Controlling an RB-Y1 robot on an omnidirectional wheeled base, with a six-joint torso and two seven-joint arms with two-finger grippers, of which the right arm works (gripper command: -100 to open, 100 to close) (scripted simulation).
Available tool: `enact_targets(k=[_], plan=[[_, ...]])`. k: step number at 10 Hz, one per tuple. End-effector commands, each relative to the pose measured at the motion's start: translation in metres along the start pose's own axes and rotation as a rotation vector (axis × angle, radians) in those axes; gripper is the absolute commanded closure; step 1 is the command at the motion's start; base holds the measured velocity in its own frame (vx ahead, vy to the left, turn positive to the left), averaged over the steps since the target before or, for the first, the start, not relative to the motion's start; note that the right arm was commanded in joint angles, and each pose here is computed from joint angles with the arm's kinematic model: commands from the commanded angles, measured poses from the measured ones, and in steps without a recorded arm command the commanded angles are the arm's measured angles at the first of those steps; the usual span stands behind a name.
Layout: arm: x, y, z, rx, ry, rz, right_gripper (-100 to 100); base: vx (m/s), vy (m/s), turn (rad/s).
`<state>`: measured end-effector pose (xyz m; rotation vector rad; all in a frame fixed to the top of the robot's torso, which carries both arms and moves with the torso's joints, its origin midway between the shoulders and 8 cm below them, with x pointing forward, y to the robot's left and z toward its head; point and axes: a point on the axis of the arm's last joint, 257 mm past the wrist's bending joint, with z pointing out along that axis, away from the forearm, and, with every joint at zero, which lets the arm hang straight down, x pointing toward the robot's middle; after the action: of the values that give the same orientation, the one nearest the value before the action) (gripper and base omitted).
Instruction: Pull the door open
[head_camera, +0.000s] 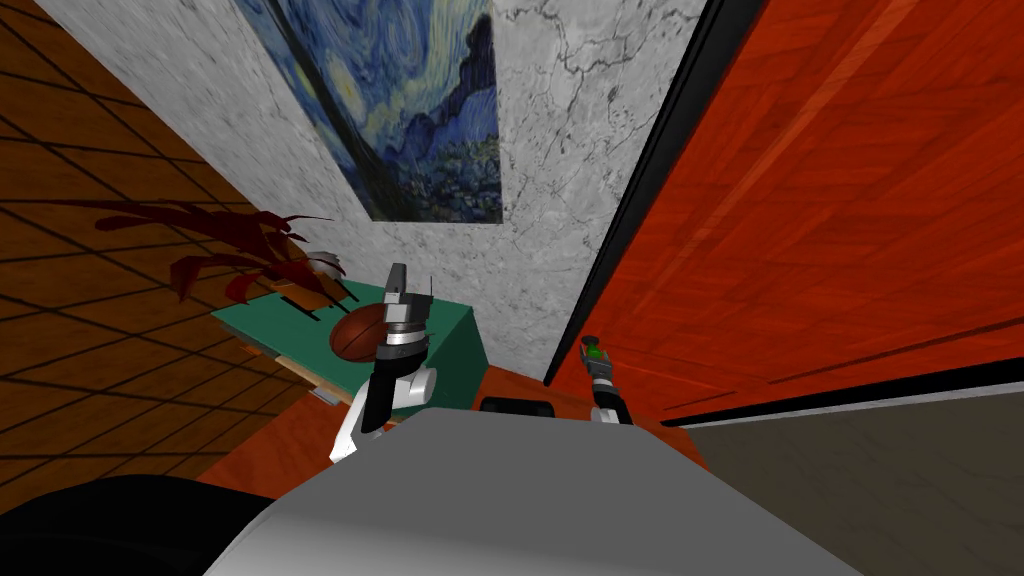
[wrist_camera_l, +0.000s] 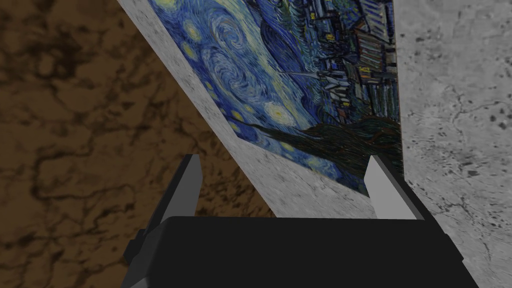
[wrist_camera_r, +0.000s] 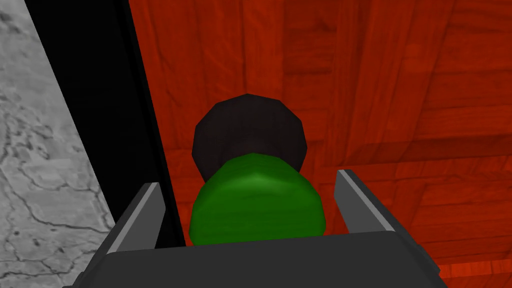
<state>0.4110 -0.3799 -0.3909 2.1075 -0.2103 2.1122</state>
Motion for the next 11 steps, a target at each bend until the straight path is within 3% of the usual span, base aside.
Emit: enact_targets(k=[1, 6, 11], plan=[[0.000, 0.000, -0.0004, 0.001, -0.001, 0.000, 100, -0.009, 0.005, -0.020], [0.000, 0.000, -0.0004, 0.001, -0.001, 0.000, 100, -0.016, 0.005, -0.001], [-0.002, 0.021, -0.0181, 0.041, -0.001, 0.000, 100, -0.169, -0.015, 0.140]])
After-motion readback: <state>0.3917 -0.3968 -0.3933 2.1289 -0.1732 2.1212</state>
